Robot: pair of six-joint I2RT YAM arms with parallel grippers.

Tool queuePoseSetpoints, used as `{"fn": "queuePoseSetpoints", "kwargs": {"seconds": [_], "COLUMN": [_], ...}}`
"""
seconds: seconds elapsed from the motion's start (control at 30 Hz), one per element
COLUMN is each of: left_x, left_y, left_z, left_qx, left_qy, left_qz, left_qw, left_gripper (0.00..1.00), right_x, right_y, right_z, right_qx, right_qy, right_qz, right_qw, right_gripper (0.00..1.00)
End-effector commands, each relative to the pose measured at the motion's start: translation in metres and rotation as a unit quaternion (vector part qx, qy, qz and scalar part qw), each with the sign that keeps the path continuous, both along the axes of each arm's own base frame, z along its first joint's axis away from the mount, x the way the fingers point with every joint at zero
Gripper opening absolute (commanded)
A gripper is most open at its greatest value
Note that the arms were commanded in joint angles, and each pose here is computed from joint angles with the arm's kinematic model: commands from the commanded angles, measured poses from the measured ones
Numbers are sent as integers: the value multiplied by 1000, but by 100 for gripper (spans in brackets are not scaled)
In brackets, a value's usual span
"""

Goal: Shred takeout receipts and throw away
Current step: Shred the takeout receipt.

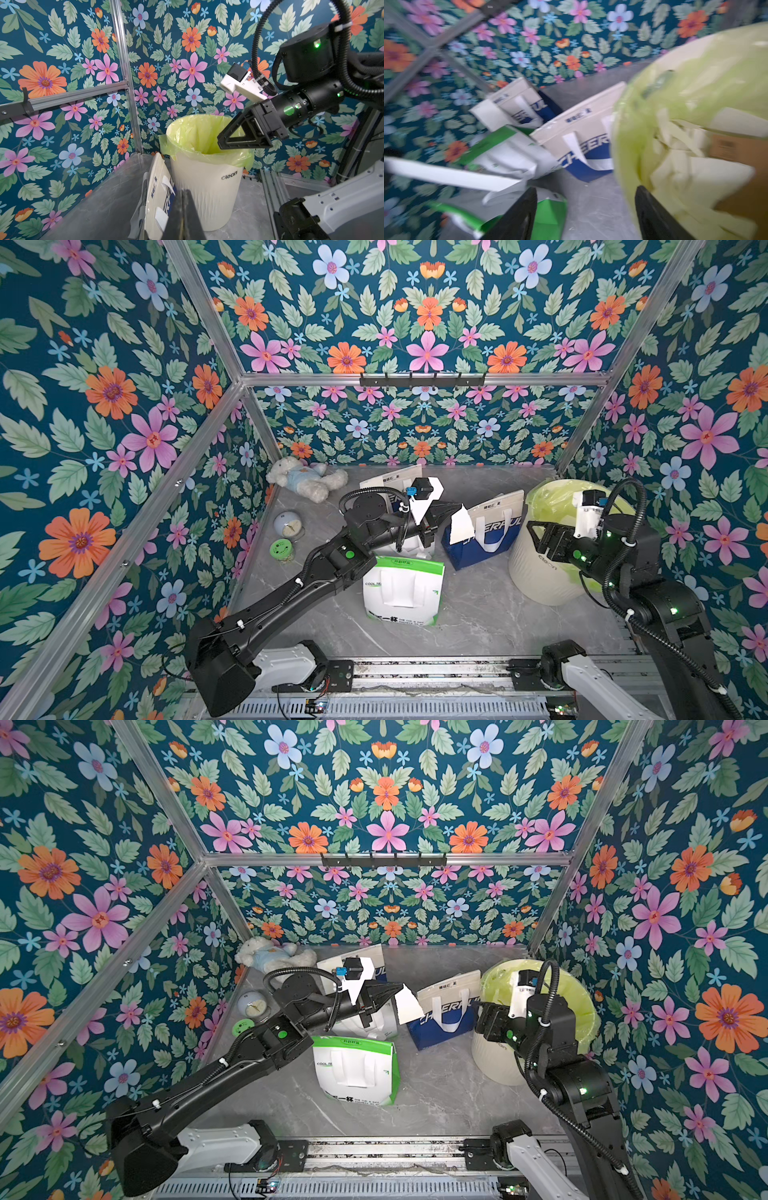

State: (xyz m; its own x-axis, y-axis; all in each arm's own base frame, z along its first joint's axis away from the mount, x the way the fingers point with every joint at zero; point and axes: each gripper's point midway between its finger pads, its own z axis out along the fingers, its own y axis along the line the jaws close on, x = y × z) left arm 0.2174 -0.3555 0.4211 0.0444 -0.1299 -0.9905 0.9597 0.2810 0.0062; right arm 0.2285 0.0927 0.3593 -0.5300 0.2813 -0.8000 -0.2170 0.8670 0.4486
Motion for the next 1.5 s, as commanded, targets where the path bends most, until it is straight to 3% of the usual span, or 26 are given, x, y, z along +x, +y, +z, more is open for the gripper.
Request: {"fn": "queuePoseSetpoints", "kwargs": {"seconds": [0.0,0.1,0.2,0.47,0.77,0.93,1.03,1.13,1.2,1.23,1.3,1.33,1.43,1.47], "left_x": [-9,-18,-29,-45,-47,-39,-38,-37,-37,-37,-36,-35,-25,-23], "left_y": [5,10,18,27,32,33,32,32,32,31,29,27,18,15], "left_z": [31,42,53,71,80,82,83,83,83,82,80,78,66,62], "left_qx": [-85,-132,-174,-209,-238,-257,-266,-269,-268,-266,-254,-244,-189,-164], "left_qy": [12,25,28,36,36,48,54,58,57,57,57,57,60,53], "left_qz": [-28,-55,-82,-123,-130,-121,-128,-129,-127,-124,-120,-116,-84,-72], "left_qw": [996,989,981,969,962,958,954,953,953,954,958,961,976,982], "left_gripper": [0,0,0,0,0,0,0,0,0,0,0,7,90,99], "right_x": [-21,-26,-23,-22,-34,-42,-42,-41,-38,-36,-32,-30,-26,-28], "right_y": [63,78,81,98,108,115,118,119,118,117,115,114,113,113], "right_z": [41,55,61,73,83,82,81,82,81,80,77,75,67,66], "right_qx": [95,136,138,170,188,189,191,194,197,198,199,201,198,192], "right_qy": [-67,-99,-130,-172,-183,-182,-182,-181,-174,-168,-155,-146,-108,-100], "right_qz": [195,246,258,326,375,392,396,394,381,374,359,351,333,337], "right_qw": [974,955,947,914,889,881,879,880,886,890,899,903,915,916], "right_gripper": [76,80,81,79,58,55,45,27,16,5,0,0,0,0]}}
